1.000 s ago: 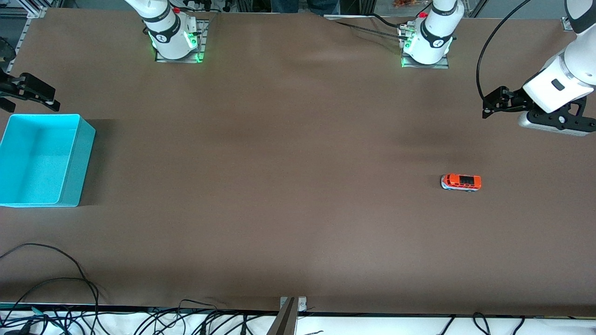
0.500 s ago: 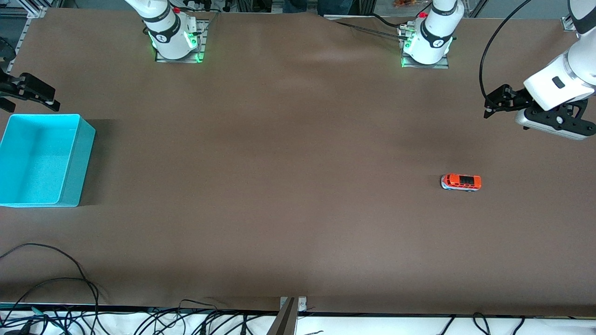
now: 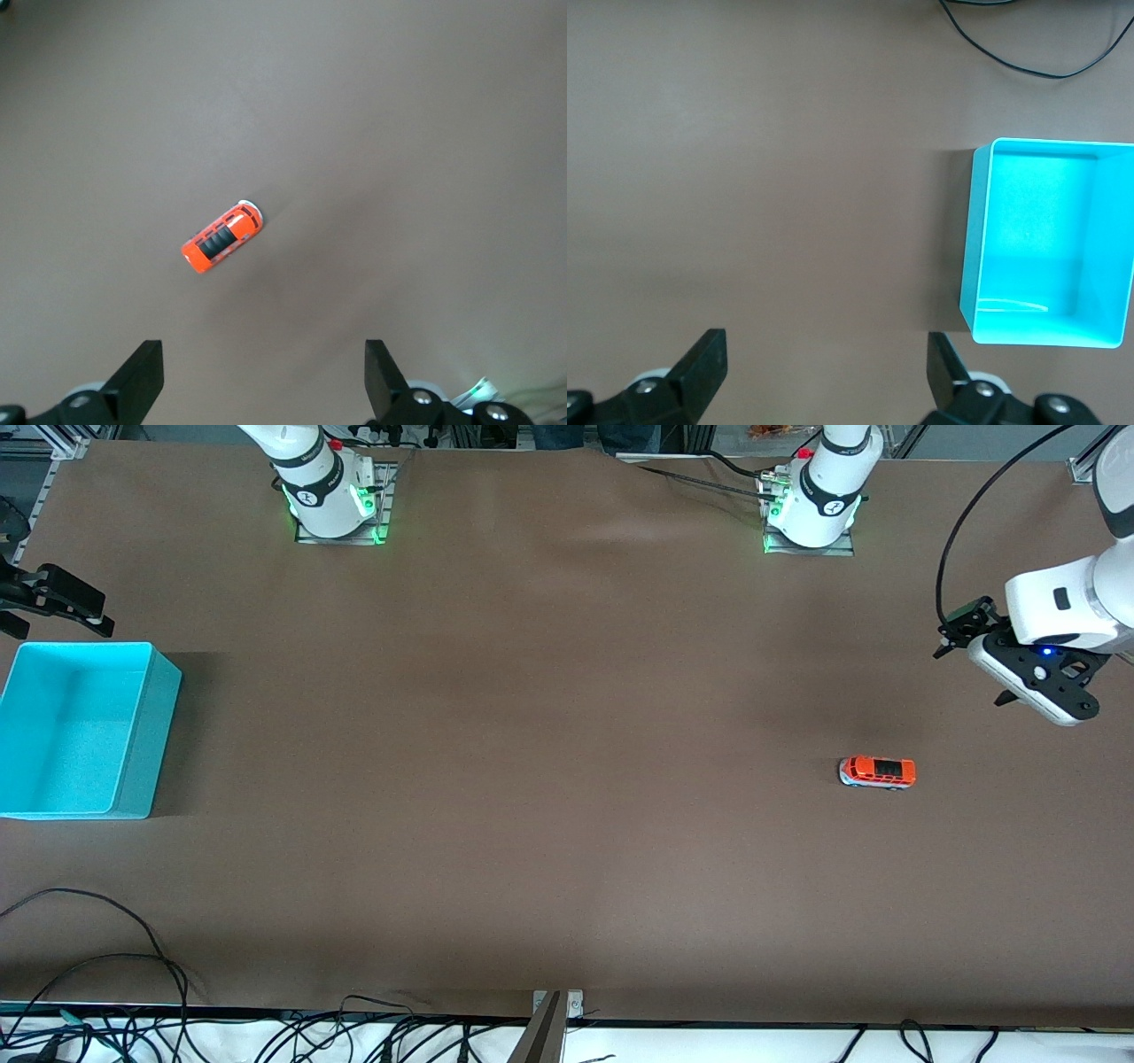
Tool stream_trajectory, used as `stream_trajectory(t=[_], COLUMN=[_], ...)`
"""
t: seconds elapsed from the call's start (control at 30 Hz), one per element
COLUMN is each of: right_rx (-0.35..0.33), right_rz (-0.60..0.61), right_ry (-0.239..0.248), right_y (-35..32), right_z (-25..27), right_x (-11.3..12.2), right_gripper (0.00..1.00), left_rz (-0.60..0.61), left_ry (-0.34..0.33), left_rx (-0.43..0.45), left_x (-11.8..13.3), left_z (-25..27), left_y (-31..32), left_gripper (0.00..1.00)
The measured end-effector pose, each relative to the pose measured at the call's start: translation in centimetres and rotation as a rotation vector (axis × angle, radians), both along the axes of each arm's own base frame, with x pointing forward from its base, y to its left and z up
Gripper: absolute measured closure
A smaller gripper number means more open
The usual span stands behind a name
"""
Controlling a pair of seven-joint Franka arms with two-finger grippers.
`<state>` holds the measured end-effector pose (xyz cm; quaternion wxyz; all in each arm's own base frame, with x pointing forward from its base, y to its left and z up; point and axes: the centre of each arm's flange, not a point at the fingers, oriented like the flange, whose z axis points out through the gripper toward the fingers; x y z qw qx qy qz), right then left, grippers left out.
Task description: Wind up bus and store in blue box
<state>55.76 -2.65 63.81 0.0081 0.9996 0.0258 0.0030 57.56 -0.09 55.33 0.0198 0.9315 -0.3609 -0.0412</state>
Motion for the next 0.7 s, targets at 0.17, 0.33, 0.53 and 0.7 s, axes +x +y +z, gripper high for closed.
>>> stream_trajectory(t=[0.17, 0.33, 0.53, 0.7], right_rx=[0.000, 0.000, 0.000, 0.000], right_rz=[0.000, 0.000, 0.000, 0.000], right_ry=[0.000, 0.000, 0.002, 0.005], right_y=[0.0, 0.0, 0.0, 0.0], right_z=[0.0, 0.0, -0.1, -0.3], right_x=[0.0, 0.0, 0.1, 0.2], right_gripper=[0.00, 0.00, 0.00, 0.00], left_rz=[-0.085, -0.178, -0.294, -0.381], left_ry=[-0.007, 0.011, 0.038, 0.048], left_rx=[-0.012, -0.019, -0.012, -0.030], left_x=[1.1, 1.7, 3.1, 4.4], left_z=[-0.1, -1.3, -4.6, -8.0], left_y=[1.5, 2.9, 5.4, 6.4], left_gripper=[0.00, 0.00, 0.00, 0.00])
